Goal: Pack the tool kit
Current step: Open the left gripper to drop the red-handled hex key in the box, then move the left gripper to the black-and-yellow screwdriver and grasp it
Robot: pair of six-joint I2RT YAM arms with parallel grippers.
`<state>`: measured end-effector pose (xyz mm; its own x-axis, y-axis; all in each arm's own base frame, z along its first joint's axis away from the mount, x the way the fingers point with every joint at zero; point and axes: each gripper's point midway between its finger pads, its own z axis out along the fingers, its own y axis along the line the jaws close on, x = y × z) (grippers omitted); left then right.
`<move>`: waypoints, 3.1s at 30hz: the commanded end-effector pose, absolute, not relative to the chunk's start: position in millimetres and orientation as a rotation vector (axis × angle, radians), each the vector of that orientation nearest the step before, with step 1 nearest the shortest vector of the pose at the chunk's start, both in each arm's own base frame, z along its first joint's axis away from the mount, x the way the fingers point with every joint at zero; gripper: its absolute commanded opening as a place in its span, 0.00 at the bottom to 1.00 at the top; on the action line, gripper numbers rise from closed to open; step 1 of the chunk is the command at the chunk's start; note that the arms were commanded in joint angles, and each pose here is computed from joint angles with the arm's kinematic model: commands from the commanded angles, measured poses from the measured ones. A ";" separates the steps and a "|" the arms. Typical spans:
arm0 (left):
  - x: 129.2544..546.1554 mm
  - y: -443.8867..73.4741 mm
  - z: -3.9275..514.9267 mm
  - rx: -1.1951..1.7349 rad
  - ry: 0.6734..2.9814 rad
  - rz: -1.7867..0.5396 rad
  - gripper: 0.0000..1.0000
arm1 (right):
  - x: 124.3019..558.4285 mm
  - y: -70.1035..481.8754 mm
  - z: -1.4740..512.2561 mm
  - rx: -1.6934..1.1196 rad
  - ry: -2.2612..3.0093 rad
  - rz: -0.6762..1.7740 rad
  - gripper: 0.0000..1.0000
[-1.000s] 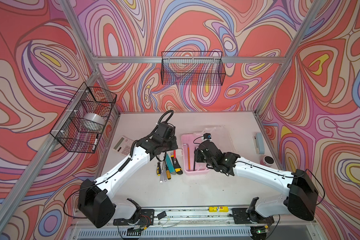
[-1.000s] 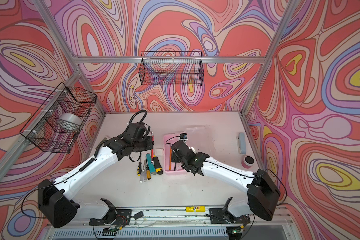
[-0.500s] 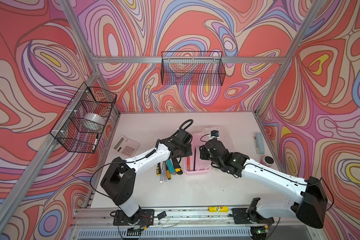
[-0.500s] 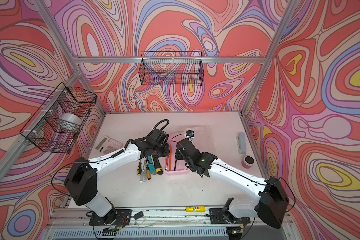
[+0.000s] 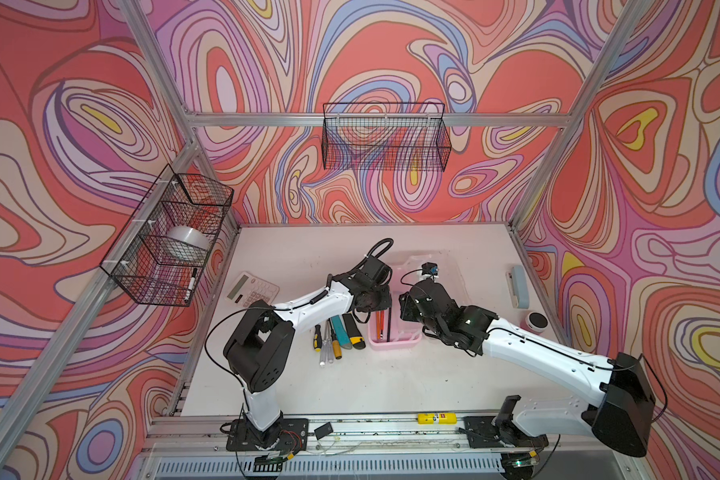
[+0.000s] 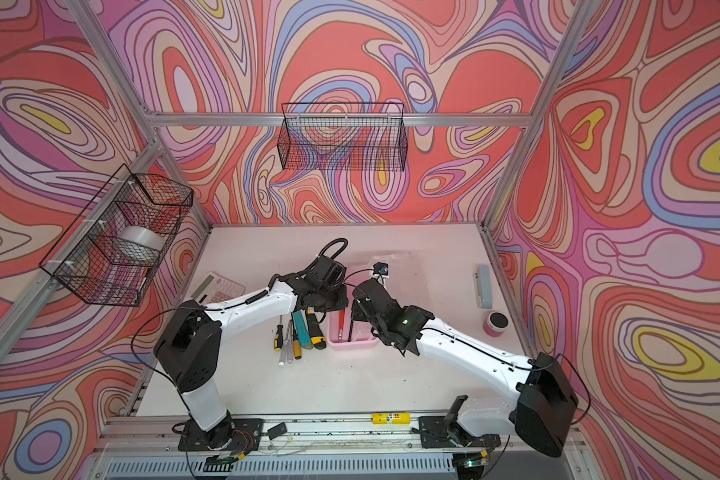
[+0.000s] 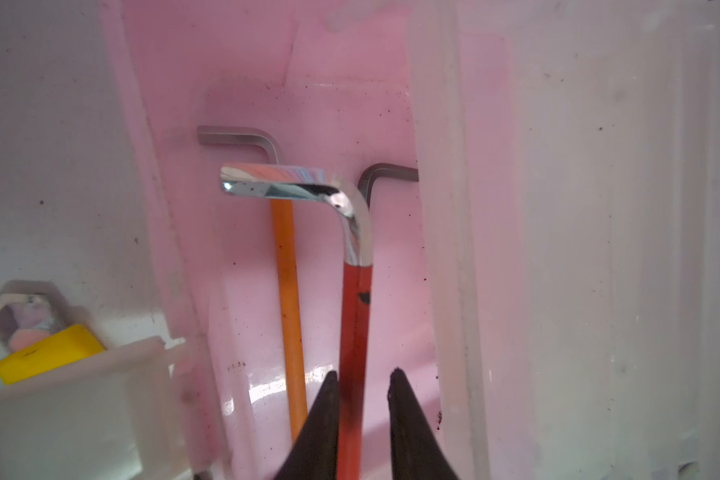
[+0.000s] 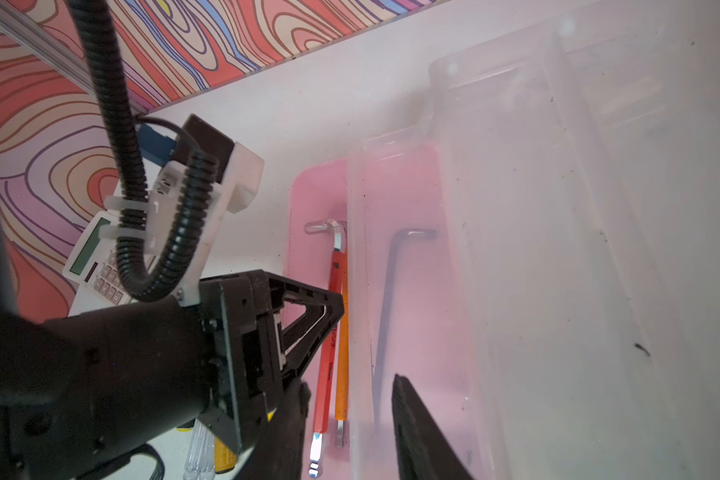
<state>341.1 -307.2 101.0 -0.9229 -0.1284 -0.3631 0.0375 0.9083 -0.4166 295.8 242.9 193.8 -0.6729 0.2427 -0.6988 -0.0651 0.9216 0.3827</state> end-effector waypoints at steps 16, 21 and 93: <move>331.9 -262.4 182.1 -0.021 2.460 -0.508 0.49 | 293.0 248.1 195.5 0.047 2.273 0.498 0.37; 313.0 -213.2 197.4 -0.082 2.395 -0.416 0.53 | 293.6 267.7 196.4 -0.020 2.299 0.562 0.44; 273.5 -92.8 25.6 -0.434 2.731 -0.089 0.00 | 266.5 317.5 167.3 -0.159 2.373 0.547 0.43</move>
